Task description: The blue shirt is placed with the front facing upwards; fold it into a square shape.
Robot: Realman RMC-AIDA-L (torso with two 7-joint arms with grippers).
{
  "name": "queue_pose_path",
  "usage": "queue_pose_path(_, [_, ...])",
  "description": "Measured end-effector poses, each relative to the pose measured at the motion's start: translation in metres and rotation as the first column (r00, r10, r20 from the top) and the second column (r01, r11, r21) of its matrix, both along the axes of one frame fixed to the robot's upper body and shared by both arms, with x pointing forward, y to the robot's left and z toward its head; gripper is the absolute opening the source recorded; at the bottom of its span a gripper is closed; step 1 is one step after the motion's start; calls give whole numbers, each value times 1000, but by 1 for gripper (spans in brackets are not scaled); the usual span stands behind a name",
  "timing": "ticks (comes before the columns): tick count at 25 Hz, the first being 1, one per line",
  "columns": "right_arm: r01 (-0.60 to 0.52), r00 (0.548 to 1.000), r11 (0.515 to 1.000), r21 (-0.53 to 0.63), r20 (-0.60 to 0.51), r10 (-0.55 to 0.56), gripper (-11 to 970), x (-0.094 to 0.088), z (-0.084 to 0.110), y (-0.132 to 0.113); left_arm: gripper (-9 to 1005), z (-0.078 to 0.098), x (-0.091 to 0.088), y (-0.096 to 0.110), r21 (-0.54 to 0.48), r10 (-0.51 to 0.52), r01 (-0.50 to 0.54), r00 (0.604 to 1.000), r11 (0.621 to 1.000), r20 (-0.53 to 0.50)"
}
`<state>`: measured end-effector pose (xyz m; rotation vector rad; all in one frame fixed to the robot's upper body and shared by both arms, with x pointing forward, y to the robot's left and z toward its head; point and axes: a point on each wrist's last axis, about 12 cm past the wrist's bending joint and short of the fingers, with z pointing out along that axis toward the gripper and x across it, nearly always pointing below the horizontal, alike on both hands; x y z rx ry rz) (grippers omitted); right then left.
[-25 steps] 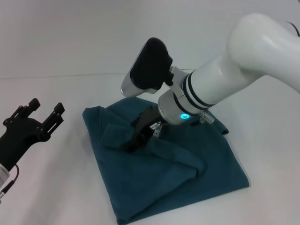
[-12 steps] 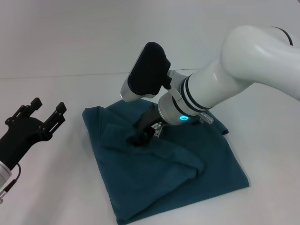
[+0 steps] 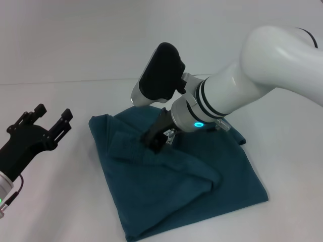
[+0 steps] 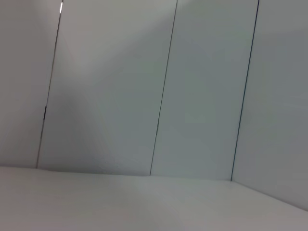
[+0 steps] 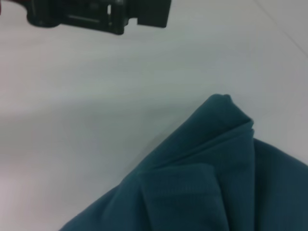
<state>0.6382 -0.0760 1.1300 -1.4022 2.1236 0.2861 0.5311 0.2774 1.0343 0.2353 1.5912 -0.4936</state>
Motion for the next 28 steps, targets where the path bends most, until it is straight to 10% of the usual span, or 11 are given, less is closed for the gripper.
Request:
queue_pose_path(15, [100,994,991,88,-62,-95,12,6,8,-18,727,-1,-1,0,-5,-1,1,1000,1000,-2])
queue_pose_path(28, [29,995,998,50,-92,-24,688,-4,7,-7,726,0,1,-3,-3,-11,11,1000,1000,0])
